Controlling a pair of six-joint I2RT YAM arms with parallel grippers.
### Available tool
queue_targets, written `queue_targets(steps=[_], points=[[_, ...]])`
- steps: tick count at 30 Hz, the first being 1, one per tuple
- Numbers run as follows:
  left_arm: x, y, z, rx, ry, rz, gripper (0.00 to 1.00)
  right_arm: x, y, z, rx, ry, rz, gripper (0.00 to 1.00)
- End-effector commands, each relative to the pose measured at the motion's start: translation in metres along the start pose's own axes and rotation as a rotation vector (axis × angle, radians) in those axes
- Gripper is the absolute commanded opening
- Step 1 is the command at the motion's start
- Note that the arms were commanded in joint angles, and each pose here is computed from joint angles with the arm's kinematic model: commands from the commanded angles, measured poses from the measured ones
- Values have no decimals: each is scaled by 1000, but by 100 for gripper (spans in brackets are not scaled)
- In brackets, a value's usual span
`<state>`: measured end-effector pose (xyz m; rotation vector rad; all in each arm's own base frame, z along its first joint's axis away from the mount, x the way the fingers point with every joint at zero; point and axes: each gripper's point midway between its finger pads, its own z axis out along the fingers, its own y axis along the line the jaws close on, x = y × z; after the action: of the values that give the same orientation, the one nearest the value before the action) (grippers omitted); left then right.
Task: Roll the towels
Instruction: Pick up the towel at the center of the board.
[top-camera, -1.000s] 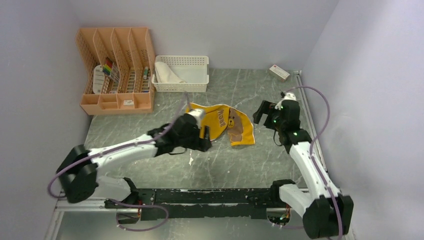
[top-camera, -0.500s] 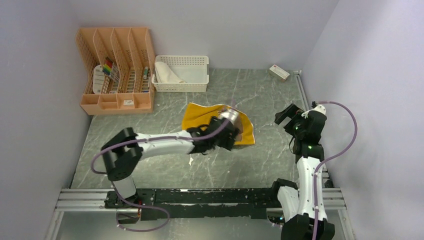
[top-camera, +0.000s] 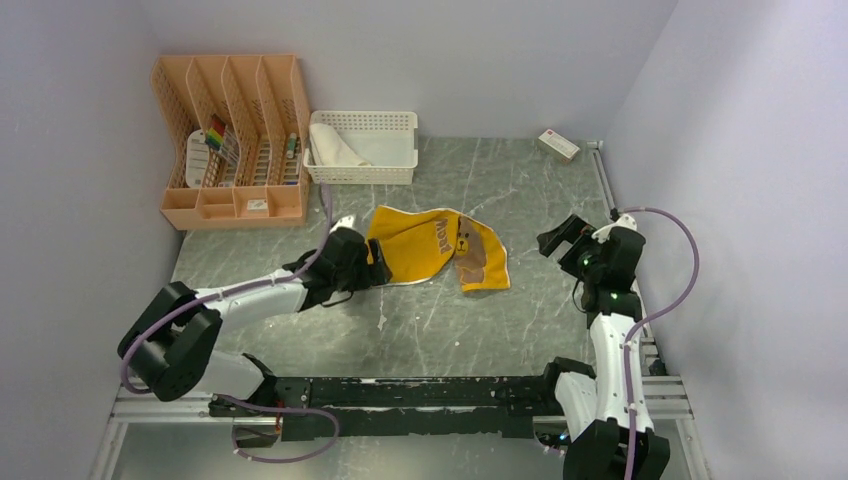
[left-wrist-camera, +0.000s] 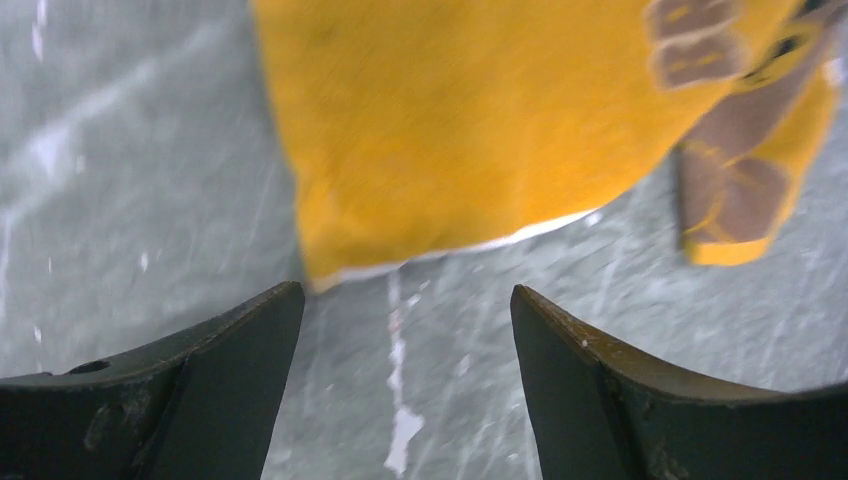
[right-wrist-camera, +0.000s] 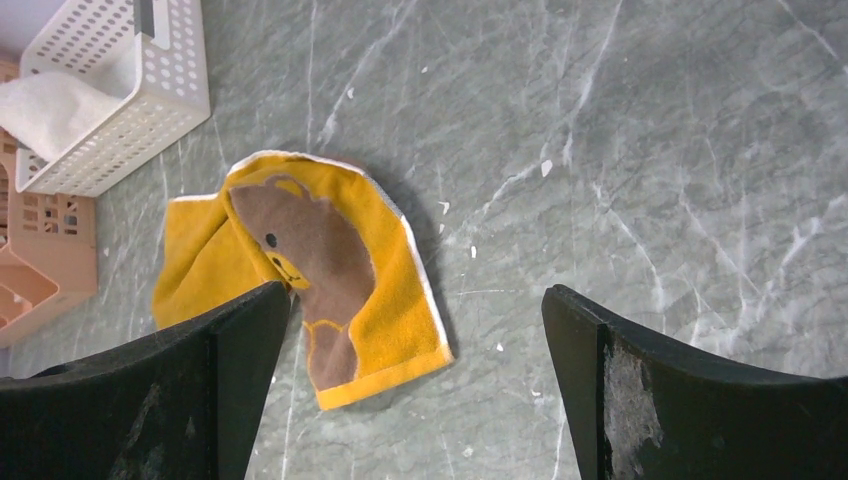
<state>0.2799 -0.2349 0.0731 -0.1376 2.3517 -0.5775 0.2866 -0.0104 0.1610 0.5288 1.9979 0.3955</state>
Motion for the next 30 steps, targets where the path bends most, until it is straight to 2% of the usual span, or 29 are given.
queue_targets(steps=[1, 10, 14, 20, 23, 24, 25, 26, 30], points=[[23, -4, 4, 76, 30, -174, 87, 5, 5, 1, -47, 5, -22, 100], [25, 14, 13, -40, 29, -227, 87, 9, 7, -5, -63, 7, -44, 100], [38, 13, 26, -41, 77, -246, 79, 9, 8, -7, -66, 5, -51, 100], [60, 26, 43, -57, 111, -272, 62, 8, 12, -8, -85, 0, -51, 100], [62, 37, 47, -91, 98, -270, 50, 8, 13, -8, -92, -1, -50, 100], [61, 39, 48, -101, 89, -265, 38, 8, 14, -9, -96, -3, -51, 100], [61, 44, 48, -123, 82, -262, 14, 8, 14, -9, -97, -3, -52, 100], [59, 48, 47, -140, 74, -256, 8, 8, 15, -9, -101, -4, -52, 100], [39, 59, 40, -162, 26, -237, 7, 8, 16, -10, -106, -7, -55, 100]])
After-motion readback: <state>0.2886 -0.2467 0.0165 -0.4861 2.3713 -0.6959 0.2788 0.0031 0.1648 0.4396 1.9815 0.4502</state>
